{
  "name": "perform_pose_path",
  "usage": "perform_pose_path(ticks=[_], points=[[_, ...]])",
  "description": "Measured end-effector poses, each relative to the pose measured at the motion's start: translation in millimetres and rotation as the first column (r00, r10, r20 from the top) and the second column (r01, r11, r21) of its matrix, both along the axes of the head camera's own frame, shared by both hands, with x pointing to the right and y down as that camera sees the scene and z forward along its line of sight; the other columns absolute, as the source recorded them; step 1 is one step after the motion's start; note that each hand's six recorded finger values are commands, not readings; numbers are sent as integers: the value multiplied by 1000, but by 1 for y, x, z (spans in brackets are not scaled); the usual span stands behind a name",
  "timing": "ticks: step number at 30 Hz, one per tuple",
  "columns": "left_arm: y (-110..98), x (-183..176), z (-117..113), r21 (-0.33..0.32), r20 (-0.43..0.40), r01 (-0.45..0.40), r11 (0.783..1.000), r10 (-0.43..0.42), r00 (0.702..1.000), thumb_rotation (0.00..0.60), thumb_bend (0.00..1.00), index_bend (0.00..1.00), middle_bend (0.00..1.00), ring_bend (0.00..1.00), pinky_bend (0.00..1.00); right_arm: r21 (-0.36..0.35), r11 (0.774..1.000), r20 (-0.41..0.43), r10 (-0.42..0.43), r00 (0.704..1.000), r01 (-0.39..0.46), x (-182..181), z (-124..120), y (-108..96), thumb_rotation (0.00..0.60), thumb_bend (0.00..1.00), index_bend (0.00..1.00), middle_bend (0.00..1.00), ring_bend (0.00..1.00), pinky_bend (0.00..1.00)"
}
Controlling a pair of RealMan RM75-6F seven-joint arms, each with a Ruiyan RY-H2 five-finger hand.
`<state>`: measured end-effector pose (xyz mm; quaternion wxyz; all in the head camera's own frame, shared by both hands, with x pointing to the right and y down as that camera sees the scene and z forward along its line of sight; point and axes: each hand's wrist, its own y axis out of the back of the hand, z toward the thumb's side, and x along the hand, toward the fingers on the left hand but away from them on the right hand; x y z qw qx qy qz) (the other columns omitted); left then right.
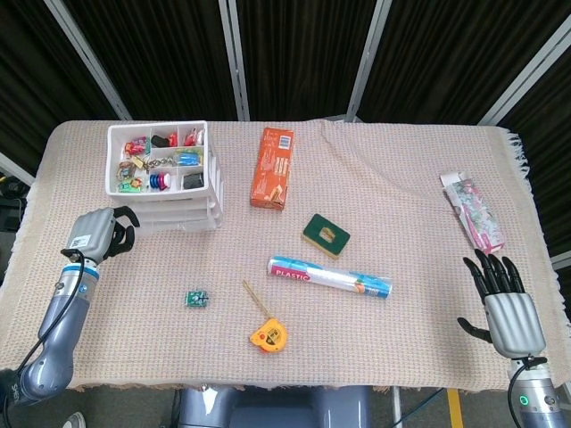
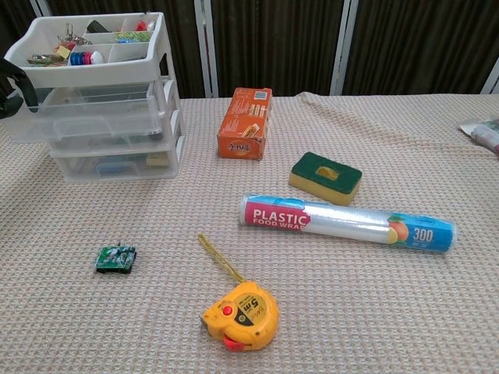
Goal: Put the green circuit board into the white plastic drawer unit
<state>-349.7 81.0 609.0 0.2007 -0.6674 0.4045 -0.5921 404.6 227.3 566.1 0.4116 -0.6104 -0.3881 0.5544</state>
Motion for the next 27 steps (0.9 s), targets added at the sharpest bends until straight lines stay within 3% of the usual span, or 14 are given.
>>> perform_pose_path(ticks=[27], points=[[31, 2, -19, -42, -34, -75, 996, 73, 997, 600, 617, 513, 971, 893, 651, 0, 1000, 1, 0, 1000, 0, 0, 0, -1, 600, 16, 84, 0, 0, 0]])
